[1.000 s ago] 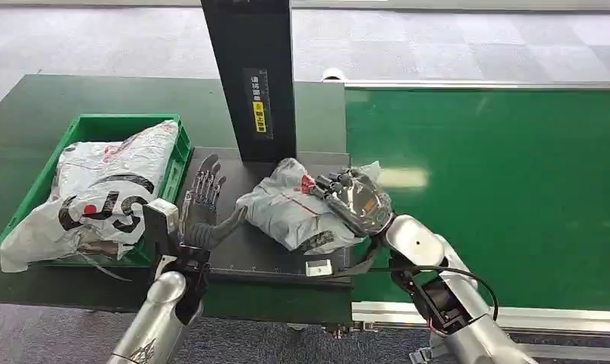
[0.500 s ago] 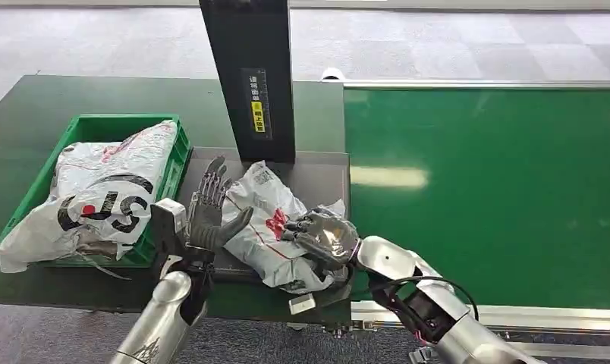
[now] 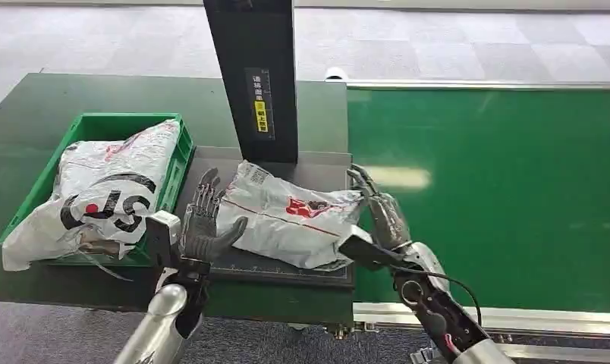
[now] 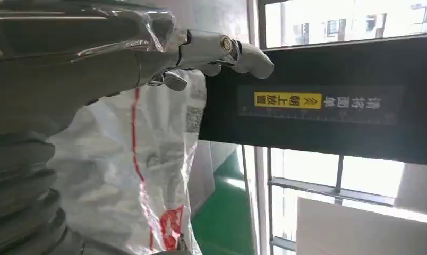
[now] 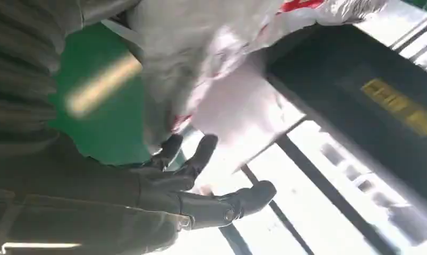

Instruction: Moved the parcel from conveyor to table for the left to box.

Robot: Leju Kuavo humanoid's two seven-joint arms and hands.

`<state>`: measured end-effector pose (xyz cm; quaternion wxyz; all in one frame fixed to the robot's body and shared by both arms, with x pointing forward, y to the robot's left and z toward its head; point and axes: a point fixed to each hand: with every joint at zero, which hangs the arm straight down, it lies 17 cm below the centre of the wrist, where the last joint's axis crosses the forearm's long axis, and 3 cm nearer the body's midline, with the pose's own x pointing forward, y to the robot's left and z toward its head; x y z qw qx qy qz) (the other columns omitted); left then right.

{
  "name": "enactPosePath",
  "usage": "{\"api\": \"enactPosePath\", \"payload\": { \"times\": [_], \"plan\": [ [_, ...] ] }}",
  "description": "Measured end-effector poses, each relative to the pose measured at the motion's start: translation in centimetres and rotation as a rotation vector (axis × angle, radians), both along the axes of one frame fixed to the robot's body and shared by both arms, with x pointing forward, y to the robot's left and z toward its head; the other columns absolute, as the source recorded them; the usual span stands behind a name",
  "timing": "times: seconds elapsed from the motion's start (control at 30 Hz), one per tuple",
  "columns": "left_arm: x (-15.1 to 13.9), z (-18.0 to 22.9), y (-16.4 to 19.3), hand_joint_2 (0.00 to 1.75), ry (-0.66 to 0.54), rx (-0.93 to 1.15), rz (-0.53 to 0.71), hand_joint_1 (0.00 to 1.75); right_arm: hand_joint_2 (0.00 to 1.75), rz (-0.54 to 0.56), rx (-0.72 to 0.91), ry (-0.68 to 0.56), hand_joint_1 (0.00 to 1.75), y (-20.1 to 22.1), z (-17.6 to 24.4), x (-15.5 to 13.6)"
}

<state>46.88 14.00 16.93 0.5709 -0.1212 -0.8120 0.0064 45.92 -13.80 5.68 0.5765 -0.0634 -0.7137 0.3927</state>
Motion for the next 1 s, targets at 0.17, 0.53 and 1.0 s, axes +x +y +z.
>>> {"api": "enactPosePath", "payload": {
  "times": [0.17, 0.53, 1.0],
  "plan": [
    [-0.3, -0.5, 0.5, 1.75, 0.003, 0.012, -0.009, 0.0, 1.75, -0.083, 0.521, 0.333, 0.0, -4.8, -1.9, -3.6],
    [-0.5, -0.3, 0.7, 1.75, -0.005, 0.016, -0.01, 0.0, 1.75, -0.267, 0.75, 0.42, 0.0, -11.7, -4.3, -5.7],
    [-4.4, 0.9, -8.1, 1.75, -0.187, 0.318, -0.289, 0.0, 1.75, -0.183, 0.722, 0.339, 0.0, -9.5, -1.5, -4.0]
  ]
}}
